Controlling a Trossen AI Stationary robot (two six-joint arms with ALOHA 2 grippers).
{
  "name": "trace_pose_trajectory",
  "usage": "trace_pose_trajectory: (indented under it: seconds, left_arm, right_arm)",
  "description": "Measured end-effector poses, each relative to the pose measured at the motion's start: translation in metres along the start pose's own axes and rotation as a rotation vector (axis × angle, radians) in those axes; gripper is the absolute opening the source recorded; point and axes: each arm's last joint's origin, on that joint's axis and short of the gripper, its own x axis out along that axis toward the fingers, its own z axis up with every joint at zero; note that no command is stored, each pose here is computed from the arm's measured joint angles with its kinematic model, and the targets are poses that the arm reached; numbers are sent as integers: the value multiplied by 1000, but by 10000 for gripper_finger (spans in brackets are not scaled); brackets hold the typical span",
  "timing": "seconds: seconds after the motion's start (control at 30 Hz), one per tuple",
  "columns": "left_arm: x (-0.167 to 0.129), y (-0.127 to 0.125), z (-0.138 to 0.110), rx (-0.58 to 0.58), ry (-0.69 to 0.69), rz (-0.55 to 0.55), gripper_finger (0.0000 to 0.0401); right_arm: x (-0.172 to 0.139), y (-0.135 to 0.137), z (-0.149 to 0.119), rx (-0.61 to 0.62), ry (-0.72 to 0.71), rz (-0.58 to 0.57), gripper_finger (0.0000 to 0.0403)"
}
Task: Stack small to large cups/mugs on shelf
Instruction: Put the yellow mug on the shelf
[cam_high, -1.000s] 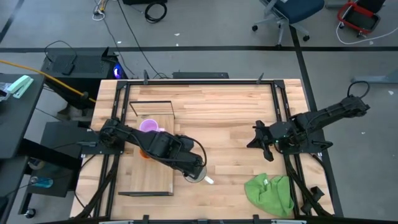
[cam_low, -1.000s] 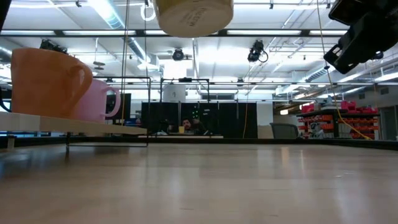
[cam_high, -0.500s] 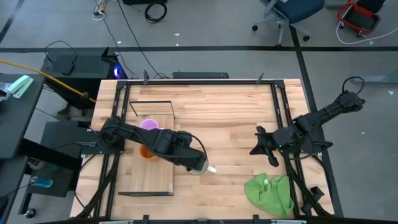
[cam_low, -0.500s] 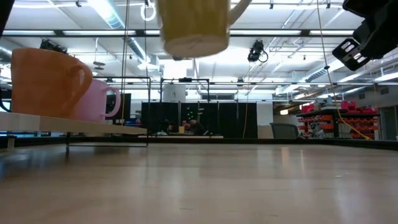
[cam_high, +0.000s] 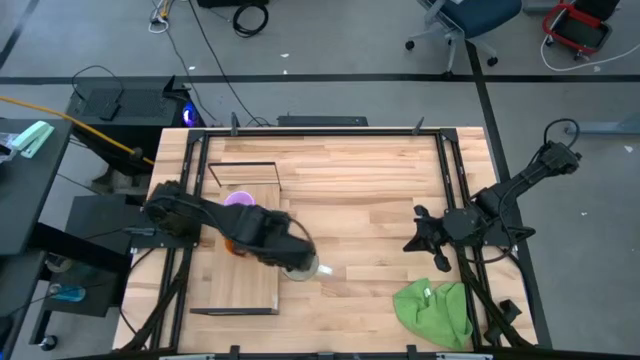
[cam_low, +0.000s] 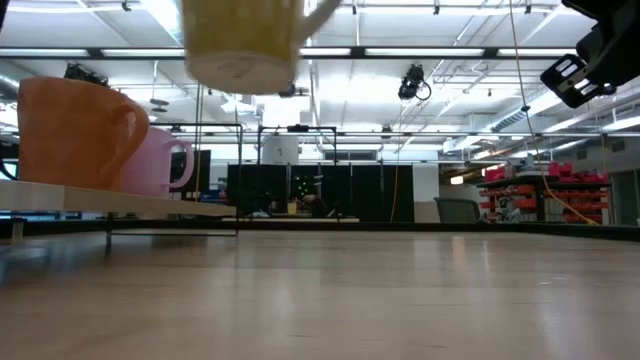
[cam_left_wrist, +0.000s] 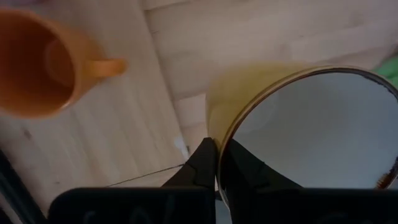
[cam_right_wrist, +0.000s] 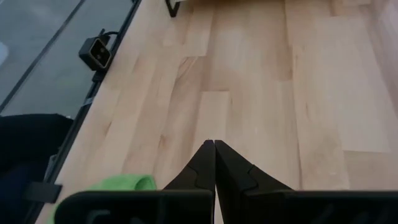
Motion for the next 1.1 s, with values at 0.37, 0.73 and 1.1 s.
trace_pose_trajectory:
  seconds: [0.37, 0.73, 1.1]
  left_arm:
    - [-12, 75, -38, -197, 25, 81, 19]
    - [-4, 119, -57, -218, 36, 163, 19]
    - [12, 136, -69, -153, -7, 225, 19]
  right_arm:
    - [0, 0, 0, 11, -16, -27, 7]
    - [0, 0, 1, 13, -26, -24, 7]
    - [0, -1, 2, 13, -38, -53, 7]
